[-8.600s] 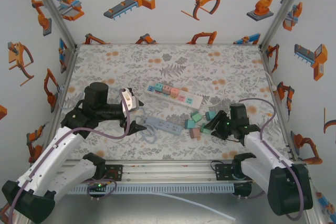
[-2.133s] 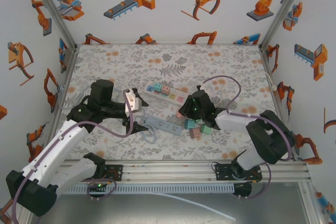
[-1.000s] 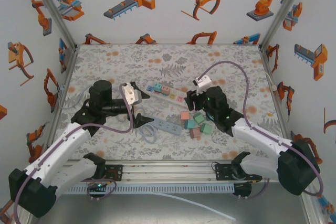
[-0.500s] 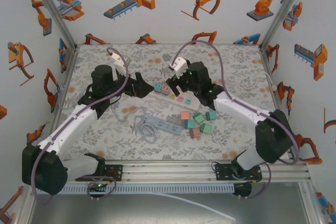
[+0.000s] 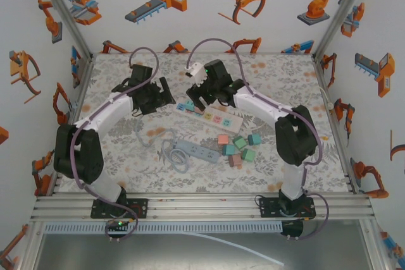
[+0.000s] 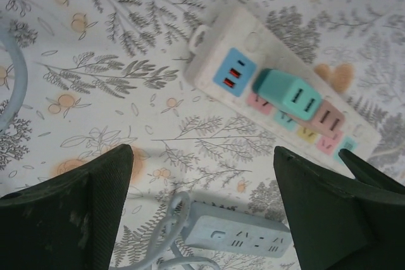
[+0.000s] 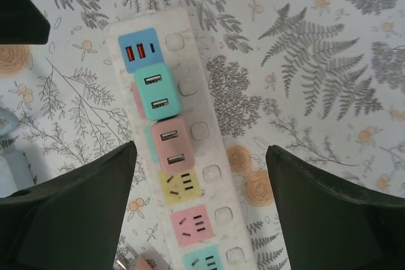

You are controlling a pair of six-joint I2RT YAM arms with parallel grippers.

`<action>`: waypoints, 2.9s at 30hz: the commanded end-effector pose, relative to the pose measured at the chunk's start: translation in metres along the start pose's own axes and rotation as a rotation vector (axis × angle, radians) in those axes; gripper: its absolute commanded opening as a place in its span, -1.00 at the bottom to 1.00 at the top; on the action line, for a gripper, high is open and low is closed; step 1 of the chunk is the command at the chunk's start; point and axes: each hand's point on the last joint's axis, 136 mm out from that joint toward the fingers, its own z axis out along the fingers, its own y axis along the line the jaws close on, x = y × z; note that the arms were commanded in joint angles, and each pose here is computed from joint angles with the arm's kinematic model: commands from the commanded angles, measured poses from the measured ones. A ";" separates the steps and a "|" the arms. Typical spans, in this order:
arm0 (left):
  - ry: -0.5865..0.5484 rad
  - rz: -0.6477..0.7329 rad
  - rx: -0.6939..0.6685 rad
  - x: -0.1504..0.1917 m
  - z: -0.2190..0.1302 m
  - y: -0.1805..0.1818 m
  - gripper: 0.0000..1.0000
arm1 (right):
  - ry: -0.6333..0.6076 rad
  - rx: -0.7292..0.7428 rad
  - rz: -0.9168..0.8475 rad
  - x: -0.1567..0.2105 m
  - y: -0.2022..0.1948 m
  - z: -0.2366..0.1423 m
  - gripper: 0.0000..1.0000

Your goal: Pull the plug off the socket

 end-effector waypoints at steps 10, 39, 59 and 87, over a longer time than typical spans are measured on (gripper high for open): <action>0.092 -0.080 -0.072 -0.004 0.043 0.003 0.51 | 0.057 -0.087 -0.036 0.021 0.013 0.021 0.39; 0.278 -0.135 -0.154 0.045 0.108 0.022 0.37 | 0.002 -0.116 -0.169 0.014 0.030 0.026 -0.56; 0.292 -0.039 -0.332 0.074 0.112 0.054 0.37 | -0.182 -0.149 -0.141 -0.030 0.039 -0.005 -0.82; -0.106 0.069 -0.054 -0.035 -0.029 -0.024 0.72 | -0.588 0.081 0.134 -0.105 0.002 -0.144 -0.89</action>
